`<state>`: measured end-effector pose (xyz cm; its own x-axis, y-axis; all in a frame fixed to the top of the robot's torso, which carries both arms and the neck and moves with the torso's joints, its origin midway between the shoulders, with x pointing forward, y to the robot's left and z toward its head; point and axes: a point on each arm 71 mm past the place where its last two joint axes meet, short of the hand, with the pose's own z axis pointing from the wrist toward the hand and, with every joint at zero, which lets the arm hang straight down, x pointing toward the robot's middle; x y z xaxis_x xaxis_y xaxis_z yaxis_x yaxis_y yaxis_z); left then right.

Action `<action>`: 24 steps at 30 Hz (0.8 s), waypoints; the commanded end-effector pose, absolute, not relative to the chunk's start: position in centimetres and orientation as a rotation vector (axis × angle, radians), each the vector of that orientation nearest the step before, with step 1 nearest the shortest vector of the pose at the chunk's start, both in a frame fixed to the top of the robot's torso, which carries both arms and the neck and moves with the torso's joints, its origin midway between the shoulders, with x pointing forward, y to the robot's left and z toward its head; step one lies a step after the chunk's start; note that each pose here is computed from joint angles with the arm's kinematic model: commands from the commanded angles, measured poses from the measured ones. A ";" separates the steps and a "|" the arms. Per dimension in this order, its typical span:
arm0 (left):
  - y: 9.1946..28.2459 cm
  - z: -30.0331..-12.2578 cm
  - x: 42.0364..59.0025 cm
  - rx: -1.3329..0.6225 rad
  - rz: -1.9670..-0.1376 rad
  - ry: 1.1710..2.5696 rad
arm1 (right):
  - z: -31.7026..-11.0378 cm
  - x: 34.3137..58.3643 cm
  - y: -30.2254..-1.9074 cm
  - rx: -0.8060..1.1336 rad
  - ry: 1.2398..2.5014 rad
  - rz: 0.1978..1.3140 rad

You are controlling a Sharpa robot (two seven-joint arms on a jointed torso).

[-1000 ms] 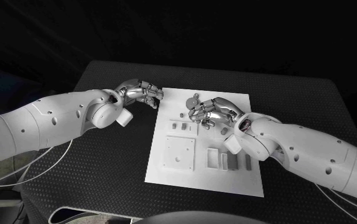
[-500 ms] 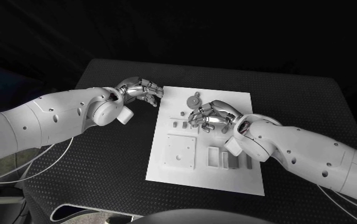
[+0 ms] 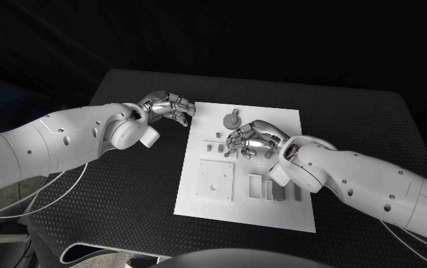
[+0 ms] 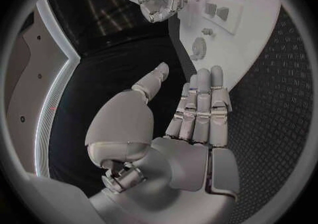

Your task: Assemble the parts on the task board

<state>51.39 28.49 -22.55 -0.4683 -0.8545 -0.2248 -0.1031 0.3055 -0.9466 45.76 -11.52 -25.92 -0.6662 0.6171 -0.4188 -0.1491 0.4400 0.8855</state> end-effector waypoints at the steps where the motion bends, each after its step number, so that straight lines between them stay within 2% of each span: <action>1: 28.3 -22.4 51.4 -0.843 -1.236 1.792 | -26.1 45.5 -11.3 0.361 1.962 1.301; 14: 28.4 -22.4 51.4 -0.842 -1.233 1.791 | -26.3 45.5 -11.4 0.324 1.954 1.264; 24: 28.4 -22.4 51.4 -0.833 -1.228 1.792 | -25.4 44.7 -11.2 0.062 1.873 1.155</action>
